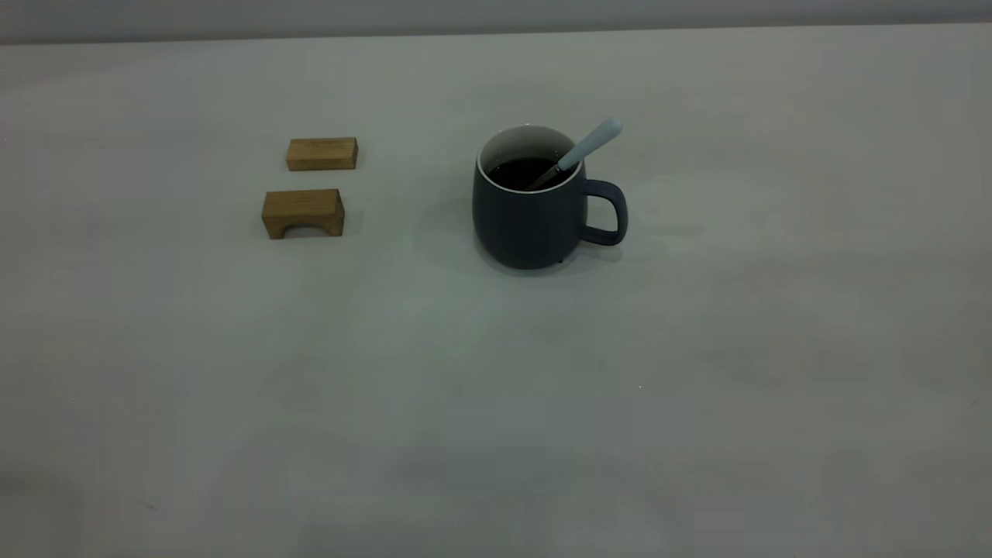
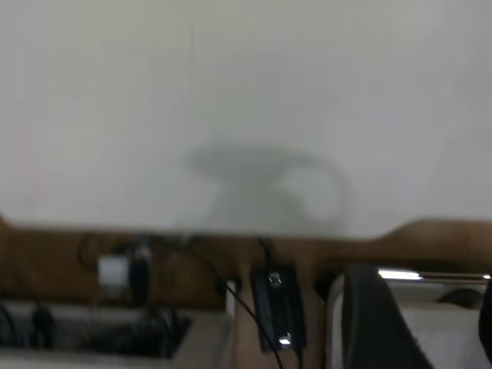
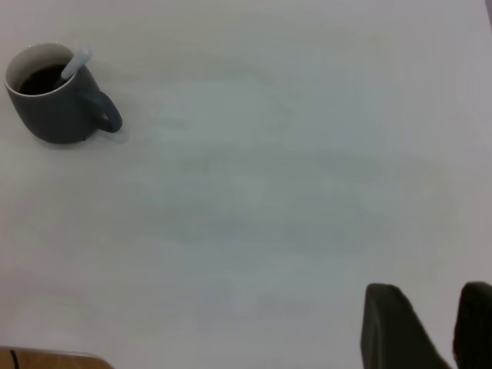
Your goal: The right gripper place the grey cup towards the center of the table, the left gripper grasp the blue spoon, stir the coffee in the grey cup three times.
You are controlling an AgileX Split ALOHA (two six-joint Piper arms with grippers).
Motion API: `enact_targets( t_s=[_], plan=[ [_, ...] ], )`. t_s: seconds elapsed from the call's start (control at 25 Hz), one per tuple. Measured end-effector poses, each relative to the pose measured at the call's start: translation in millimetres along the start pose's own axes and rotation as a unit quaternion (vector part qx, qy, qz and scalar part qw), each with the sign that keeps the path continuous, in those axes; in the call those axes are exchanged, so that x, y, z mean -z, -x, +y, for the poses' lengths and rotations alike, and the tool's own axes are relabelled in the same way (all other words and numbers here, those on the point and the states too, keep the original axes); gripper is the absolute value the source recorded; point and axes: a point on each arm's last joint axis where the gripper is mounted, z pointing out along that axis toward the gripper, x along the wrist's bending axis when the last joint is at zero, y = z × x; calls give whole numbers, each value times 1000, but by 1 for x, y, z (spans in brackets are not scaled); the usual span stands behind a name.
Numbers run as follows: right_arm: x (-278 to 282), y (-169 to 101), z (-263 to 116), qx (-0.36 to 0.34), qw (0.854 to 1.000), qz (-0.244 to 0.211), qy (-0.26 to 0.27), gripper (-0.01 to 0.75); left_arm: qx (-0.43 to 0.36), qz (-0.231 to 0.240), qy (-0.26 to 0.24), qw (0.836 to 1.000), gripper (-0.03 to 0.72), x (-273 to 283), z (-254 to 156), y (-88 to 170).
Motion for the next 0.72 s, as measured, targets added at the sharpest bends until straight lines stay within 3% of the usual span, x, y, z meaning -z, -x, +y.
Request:
enact_targets(
  t_s=[0.08,0.32,0.48,0.72],
  plan=[
    [0,0,0,0,1000,0,0,237,32,9,1,999,408,-10,-31,-8],
    [0,0,0,0,1000,0,0,237,80,-8,115,990,408,-14,-97,-12],
    [0,0,0,0,1000,0,0,237,58,-28,201,977,408,-6,-118,-10],
    [0,0,0,0,1000,0,0,237,20,-47,243,969,408,-3,-129,-6]
  ],
)
